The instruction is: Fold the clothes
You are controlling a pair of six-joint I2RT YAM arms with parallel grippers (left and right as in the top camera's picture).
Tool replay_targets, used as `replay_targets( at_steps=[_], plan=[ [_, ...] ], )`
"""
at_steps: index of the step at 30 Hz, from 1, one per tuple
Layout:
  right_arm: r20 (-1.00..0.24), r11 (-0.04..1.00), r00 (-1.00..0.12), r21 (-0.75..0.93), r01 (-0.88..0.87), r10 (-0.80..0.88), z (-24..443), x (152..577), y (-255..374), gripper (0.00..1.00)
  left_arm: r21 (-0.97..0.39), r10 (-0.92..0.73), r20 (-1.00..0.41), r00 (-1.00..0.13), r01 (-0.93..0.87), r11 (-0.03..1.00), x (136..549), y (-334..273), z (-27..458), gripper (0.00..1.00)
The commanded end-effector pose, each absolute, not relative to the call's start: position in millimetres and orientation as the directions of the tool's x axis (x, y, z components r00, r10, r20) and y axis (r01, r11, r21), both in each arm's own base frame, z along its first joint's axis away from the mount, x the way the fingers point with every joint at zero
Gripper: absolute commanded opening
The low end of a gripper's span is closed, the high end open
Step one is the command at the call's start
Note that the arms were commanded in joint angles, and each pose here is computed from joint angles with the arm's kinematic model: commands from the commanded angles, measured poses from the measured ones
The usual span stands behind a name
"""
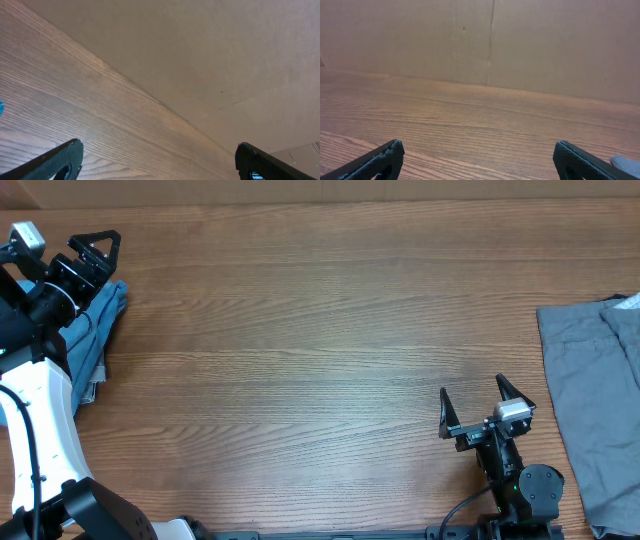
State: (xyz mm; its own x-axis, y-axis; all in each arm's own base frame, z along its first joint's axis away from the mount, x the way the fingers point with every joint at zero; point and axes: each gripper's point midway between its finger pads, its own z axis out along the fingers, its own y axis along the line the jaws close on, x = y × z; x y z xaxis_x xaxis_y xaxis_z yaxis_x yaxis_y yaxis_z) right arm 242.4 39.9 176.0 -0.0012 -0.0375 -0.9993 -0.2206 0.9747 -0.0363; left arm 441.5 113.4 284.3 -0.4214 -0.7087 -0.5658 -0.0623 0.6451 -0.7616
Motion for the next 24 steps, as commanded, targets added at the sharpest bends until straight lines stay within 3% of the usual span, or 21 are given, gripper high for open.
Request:
replay_targets(
  at_steps=[1, 4, 8, 11, 13, 15, 17, 21, 24],
  plan=[
    [-0.999, 0.978, 0.001, -0.034, -0.207, -0.034, 174, 243, 37, 1.00, -0.742, -0.711, -0.577, -0.402, -0.104, 0.662, 424, 106, 301, 1.00],
    [-0.999, 0.978, 0.001, -0.034, -0.207, -0.034, 174, 243, 37, 1.00, -0.678, -0.680, -0.641, -0.357, -0.153, 0.719, 386, 69, 338, 1.00],
    [-0.999, 0.978, 0.002, -0.034, -0.207, -0.035, 174, 243, 37, 1.00, -0.619, -0.552, -0.755, -0.353, 0.111, 0.777, 332, -32, 405, 1.00],
    [-0.999, 0.978, 0.001, -0.034, -0.207, -0.034, 174, 243, 37, 1.00, -0.608, -0.499, -0.762, -0.413, 0.190, 0.771, 284, -71, 410, 1.00],
    [-0.999, 0.978, 0.001, -0.034, -0.207, -0.034, 174, 243, 37, 1.00, -0.621, -0.484, -0.721, -0.496, 0.153, 0.769, 252, -77, 390, 1.00],
    [-0.999, 0.978, 0.001, -0.034, -0.207, -0.034, 174, 243, 37, 1.00, -0.605, -0.491, -0.623, -0.609, -0.024, 0.796, 213, -65, 337, 1.00],
    [-0.999, 0.978, 0.001, -0.034, -0.207, -0.034, 174, 243, 37, 1.00, -0.579, -0.496, -0.583, -0.644, -0.099, 0.809, 194, -57, 309, 1.00],
    [-0.999, 0.978, 0.002, -0.034, -0.207, -0.035, 174, 243, 37, 1.00, -0.533, -0.510, -0.587, -0.629, -0.174, 0.828, 179, -42, 241, 1.00],
    [-0.999, 0.978, 0.001, -0.034, -0.207, -0.034, 174, 243, 37, 1.00, -0.533, -0.505, -0.666, -0.549, -0.123, 0.837, 202, -39, 215, 1.00]
  ],
)
